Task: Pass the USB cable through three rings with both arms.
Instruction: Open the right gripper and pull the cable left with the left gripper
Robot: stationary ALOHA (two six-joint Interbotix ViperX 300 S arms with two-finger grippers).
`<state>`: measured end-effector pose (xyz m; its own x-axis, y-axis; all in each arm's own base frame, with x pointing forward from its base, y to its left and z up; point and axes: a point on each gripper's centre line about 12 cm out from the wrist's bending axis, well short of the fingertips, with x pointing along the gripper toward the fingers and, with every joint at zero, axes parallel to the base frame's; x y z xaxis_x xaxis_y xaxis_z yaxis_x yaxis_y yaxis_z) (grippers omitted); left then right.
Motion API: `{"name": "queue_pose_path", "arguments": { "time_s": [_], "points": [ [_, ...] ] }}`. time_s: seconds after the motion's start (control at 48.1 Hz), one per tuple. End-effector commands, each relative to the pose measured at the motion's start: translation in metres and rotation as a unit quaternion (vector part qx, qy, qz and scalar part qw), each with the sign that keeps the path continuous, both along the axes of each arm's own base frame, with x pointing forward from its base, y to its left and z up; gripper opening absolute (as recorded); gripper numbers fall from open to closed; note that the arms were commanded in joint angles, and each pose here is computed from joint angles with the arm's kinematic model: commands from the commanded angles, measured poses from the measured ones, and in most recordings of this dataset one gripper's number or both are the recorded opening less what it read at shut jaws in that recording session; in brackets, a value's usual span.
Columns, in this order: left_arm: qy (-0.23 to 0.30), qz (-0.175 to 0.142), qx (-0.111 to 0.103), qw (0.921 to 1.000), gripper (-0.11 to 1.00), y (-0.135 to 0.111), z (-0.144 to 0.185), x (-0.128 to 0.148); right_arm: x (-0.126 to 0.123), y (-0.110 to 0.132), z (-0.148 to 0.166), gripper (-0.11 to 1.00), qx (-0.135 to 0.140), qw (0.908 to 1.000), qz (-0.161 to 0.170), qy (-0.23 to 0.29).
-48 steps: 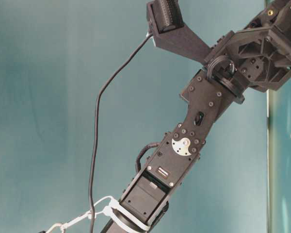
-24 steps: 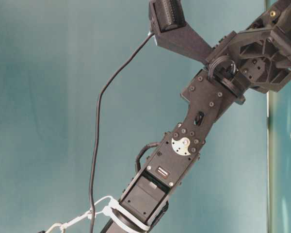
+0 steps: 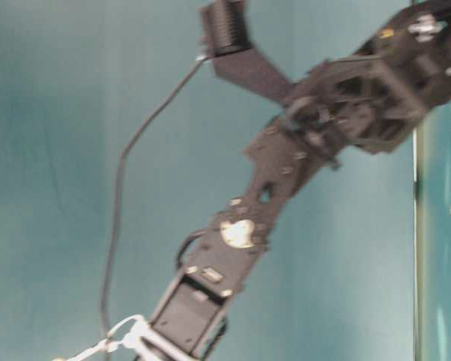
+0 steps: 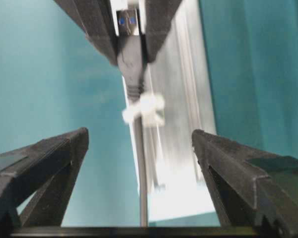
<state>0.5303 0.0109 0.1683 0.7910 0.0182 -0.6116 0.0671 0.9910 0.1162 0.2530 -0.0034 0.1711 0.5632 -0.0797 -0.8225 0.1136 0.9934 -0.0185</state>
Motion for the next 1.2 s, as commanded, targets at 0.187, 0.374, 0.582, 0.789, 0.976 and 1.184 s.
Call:
{"name": "queue_pose_path", "arguments": {
  "time_s": [0.187, 0.374, 0.582, 0.789, 0.976, 1.184],
  "points": [
    [-0.008, -0.007, 0.001, 0.9999, 0.22, -0.007, 0.041, -0.012, 0.014, 0.001, 0.012, 0.84, 0.005, 0.9994, 0.001, -0.033],
    [-0.008, -0.009, 0.001, 0.9999, 0.22, -0.010, 0.045, -0.018, 0.029, 0.002, 0.006, 0.79, 0.010, 0.9988, 0.007, -0.047],
    [-0.006, -0.007, -0.001, 1.0000, 0.22, -0.010, 0.045, -0.018, 0.042, 0.003, -0.006, 0.77, 0.015, 0.9984, 0.010, -0.053],
    [-0.005, -0.007, -0.002, 1.0000, 0.22, -0.010, 0.044, -0.019, 0.045, -0.002, -0.006, 0.77, 0.016, 0.9982, 0.003, -0.058],
    [0.001, -0.002, -0.005, 1.0000, 0.22, -0.007, 0.041, -0.023, 0.044, -0.002, -0.005, 0.77, 0.016, 0.9980, 0.002, -0.062],
    [0.005, 0.020, -0.031, 0.9993, 0.22, -0.005, 0.038, -0.025, 0.045, -0.002, -0.003, 0.66, 0.017, 0.9977, 0.003, -0.066]
  ]
}}
